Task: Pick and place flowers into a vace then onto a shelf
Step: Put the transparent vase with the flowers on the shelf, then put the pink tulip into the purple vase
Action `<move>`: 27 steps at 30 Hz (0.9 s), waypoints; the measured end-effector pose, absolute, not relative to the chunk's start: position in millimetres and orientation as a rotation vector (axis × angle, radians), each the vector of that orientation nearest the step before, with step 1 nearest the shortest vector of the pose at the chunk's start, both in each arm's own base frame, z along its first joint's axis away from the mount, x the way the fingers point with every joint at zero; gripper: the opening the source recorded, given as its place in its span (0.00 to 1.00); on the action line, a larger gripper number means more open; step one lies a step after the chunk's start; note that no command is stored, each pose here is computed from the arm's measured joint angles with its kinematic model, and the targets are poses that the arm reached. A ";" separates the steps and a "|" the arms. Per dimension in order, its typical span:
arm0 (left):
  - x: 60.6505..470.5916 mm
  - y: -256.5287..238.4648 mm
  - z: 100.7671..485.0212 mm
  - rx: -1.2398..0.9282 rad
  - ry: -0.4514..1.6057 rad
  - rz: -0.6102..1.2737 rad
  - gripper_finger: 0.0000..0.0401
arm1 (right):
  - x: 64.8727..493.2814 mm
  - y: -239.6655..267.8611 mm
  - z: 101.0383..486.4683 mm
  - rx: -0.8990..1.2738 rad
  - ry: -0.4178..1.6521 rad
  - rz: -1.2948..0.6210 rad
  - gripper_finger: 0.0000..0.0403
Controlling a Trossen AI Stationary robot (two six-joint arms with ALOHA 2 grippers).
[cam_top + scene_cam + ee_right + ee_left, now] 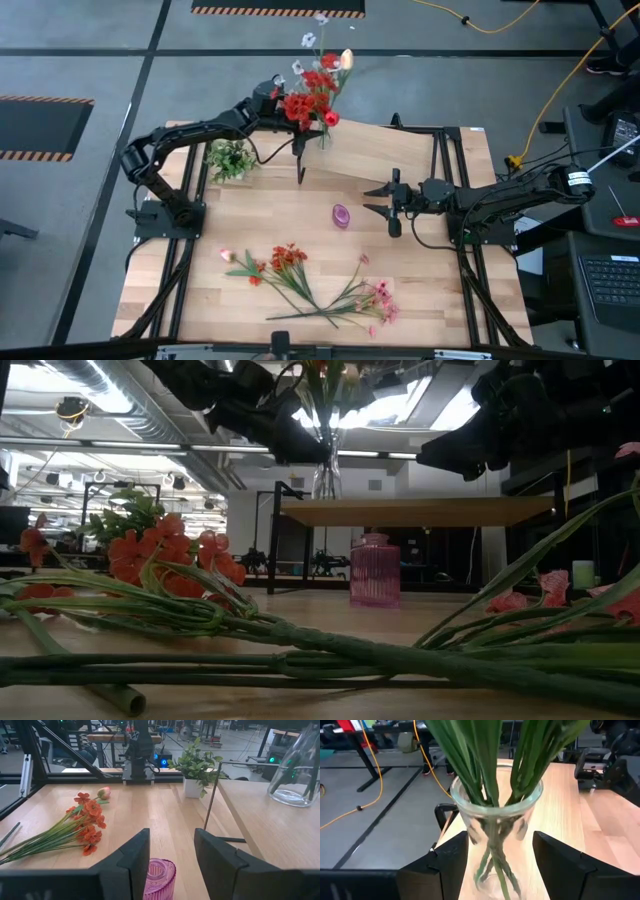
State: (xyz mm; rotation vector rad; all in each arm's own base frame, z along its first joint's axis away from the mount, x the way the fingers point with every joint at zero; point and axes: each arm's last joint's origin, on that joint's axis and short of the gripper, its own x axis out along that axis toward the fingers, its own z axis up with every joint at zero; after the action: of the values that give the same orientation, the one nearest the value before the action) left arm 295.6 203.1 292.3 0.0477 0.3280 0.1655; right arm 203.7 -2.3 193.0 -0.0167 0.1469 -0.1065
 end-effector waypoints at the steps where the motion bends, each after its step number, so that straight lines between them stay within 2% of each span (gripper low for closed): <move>1: 295.0 202.7 293.4 0.052 0.326 0.165 0.53 | 203.7 -2.4 193.0 -0.017 0.147 -0.107 0.39; 19: 272.4 188.5 313.6 0.097 0.393 0.198 0.53 | 203.8 -2.4 193.5 -0.012 0.141 -0.107 0.39; 27: 249.9 173.8 315.3 0.073 0.565 0.216 0.51 | 203.8 -2.4 193.5 -0.012 0.141 -0.107 0.39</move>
State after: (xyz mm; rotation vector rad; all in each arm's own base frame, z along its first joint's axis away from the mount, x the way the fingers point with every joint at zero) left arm 249.9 173.8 315.3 0.0727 0.5647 0.2156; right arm 203.8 -2.4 193.5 -0.0122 0.1410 -0.1073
